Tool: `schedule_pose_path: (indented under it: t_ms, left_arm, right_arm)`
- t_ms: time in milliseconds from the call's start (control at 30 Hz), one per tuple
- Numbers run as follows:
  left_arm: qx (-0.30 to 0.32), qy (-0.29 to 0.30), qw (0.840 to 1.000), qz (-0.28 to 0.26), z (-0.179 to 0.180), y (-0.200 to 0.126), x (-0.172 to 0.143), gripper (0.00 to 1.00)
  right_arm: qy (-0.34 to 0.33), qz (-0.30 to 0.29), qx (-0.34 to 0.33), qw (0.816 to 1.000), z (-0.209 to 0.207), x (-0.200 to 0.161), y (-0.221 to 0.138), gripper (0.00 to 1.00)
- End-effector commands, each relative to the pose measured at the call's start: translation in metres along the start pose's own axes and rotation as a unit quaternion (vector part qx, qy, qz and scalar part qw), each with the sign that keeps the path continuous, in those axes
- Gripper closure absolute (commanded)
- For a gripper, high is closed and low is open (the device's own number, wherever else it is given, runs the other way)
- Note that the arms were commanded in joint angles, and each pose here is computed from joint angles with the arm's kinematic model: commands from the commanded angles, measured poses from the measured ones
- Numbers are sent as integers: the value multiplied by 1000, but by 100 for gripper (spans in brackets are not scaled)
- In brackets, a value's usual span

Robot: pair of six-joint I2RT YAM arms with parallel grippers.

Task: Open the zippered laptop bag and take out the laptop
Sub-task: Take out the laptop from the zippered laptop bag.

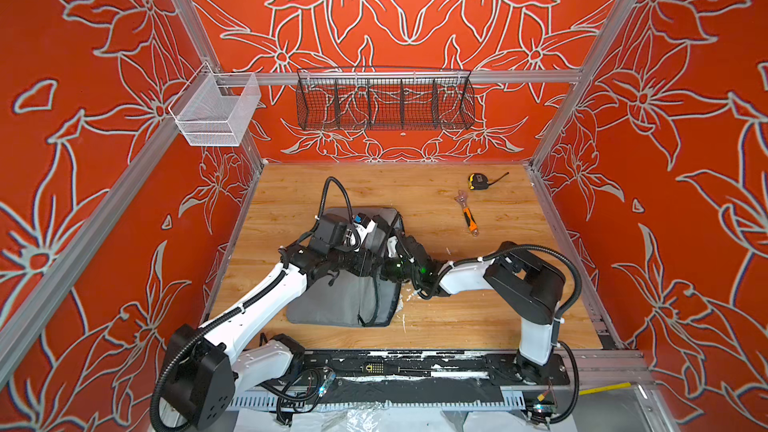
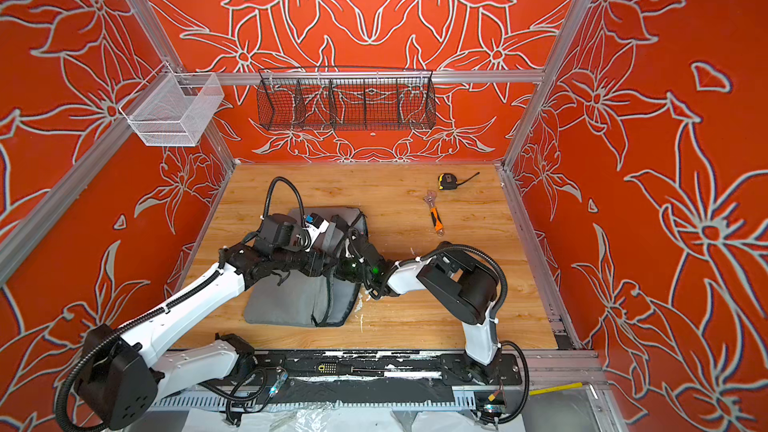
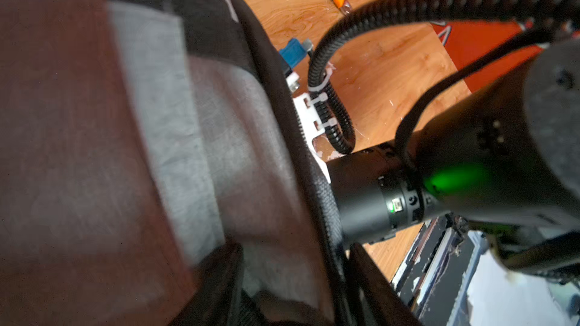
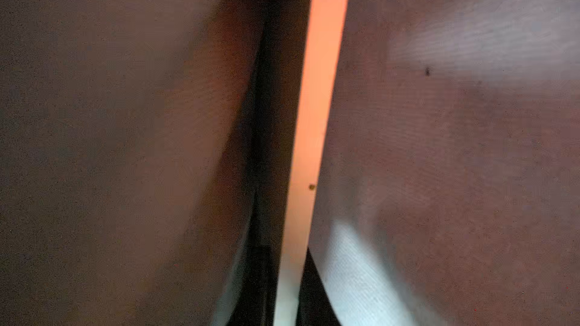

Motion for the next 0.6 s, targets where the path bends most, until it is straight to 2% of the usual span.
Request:
schedule_pose_path:
  t_ms: [0, 167, 267, 367, 467, 567]
  left_arm:
    - [27, -29, 999, 0, 13, 0, -11, 30]
    - [58, -56, 997, -7, 15, -9, -20, 23]
    - [91, -48, 995, -16, 2, -19, -29, 23]
    - [113, -33, 992, -53, -13, -39, -37, 25]
    - [137, -37, 988, -58, -16, -50, -51, 28]
    - [141, -25, 989, -47, -20, -44, -66, 28]
  right_arm:
    - [-77, -2, -45, 996, -4, 6, -10, 100]
    - [-93, -8, -61, 994, 1, 16, -16, 100]
    - [-100, -3, -61, 993, 8, 18, -15, 100]
    - [-99, -4, -63, 993, 10, 21, -14, 100]
    - [-99, -7, -71, 992, 9, 23, -14, 100]
    - [-101, -7, -85, 991, 8, 28, -15, 100]
Point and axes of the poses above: each gripper's point midway between its finger pads, its own y axis out along the fingers, its own z axis along the line the jaws close on, x = y × z, the point moved 1 cm from there along -y, back along the fingers, and after that the axes turned 12 degrees about -y, right-handed, at the moved point
